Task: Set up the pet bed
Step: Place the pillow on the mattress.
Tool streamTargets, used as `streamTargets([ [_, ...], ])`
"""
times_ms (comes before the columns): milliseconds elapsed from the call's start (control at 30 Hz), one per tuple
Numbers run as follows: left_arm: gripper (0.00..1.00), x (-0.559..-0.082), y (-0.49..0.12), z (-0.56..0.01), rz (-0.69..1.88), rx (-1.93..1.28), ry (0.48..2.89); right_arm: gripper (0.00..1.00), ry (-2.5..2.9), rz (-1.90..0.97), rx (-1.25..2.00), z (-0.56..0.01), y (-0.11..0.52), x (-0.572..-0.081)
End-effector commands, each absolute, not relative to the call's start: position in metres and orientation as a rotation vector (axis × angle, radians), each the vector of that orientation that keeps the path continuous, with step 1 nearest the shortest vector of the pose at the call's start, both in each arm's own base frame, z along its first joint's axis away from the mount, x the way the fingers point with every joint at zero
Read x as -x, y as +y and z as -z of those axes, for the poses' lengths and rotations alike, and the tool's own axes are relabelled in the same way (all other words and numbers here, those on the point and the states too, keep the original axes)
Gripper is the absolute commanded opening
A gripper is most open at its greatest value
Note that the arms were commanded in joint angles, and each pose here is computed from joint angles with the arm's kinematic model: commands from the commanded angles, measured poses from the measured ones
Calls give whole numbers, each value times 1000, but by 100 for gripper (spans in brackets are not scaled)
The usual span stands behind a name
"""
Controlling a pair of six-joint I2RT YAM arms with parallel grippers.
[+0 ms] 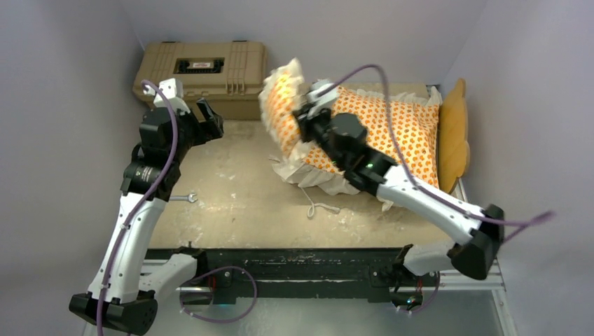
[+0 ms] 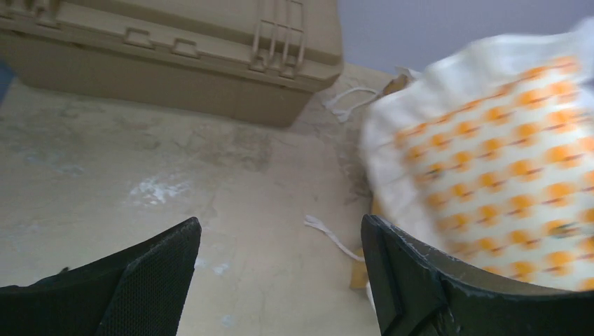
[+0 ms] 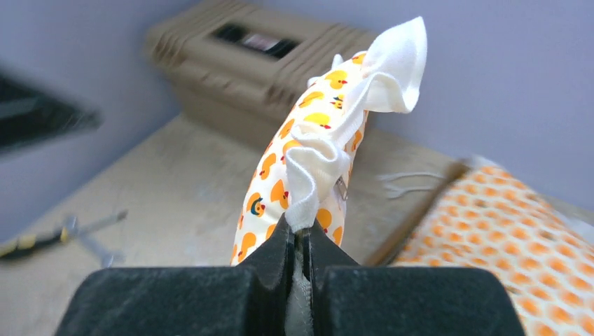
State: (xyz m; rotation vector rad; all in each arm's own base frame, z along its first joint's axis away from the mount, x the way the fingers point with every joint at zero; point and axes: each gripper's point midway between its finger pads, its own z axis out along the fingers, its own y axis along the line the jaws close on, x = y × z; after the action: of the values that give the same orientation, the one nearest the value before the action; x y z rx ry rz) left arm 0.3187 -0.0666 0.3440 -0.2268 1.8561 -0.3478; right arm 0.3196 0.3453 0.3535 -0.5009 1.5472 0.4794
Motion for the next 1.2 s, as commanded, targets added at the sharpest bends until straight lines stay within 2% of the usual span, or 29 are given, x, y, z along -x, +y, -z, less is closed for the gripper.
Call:
streamTargets([
  [0, 84, -318, -36, -320, 124, 246, 1855, 0, 1533, -462, 47, -401, 242, -336],
  [167, 84, -320, -43, -271, 119, 236, 1905, 0, 1466, -324, -234, -416, 136, -346],
  [367, 84, -322, -50, -240, 110, 212, 1920, 0, 1448, -280, -332, -406, 64, -357],
  [733, 84, -316, -62, -223, 66, 144, 1926, 0, 1645, -108, -495, -307, -53, -367],
  [867, 84, -312, -63, -225, 56, 133, 1918, 0, 1707, 44, -606, -281, -91, -363],
  [933, 84, -311, -62, -227, 46, 135, 1912, 15, 1725, 151, -676, -273, -109, -358],
  [1033, 84, -309, -62, -228, 40, 131, 1907, 15, 1756, 231, -731, -268, -121, -355],
  [1133, 84, -308, -63, -229, 40, 130, 1904, 15, 1706, 255, -746, -293, -127, -353],
  [1167, 84, -308, -63, -229, 40, 129, 1905, 52, 1690, 348, -723, -306, -138, -348],
])
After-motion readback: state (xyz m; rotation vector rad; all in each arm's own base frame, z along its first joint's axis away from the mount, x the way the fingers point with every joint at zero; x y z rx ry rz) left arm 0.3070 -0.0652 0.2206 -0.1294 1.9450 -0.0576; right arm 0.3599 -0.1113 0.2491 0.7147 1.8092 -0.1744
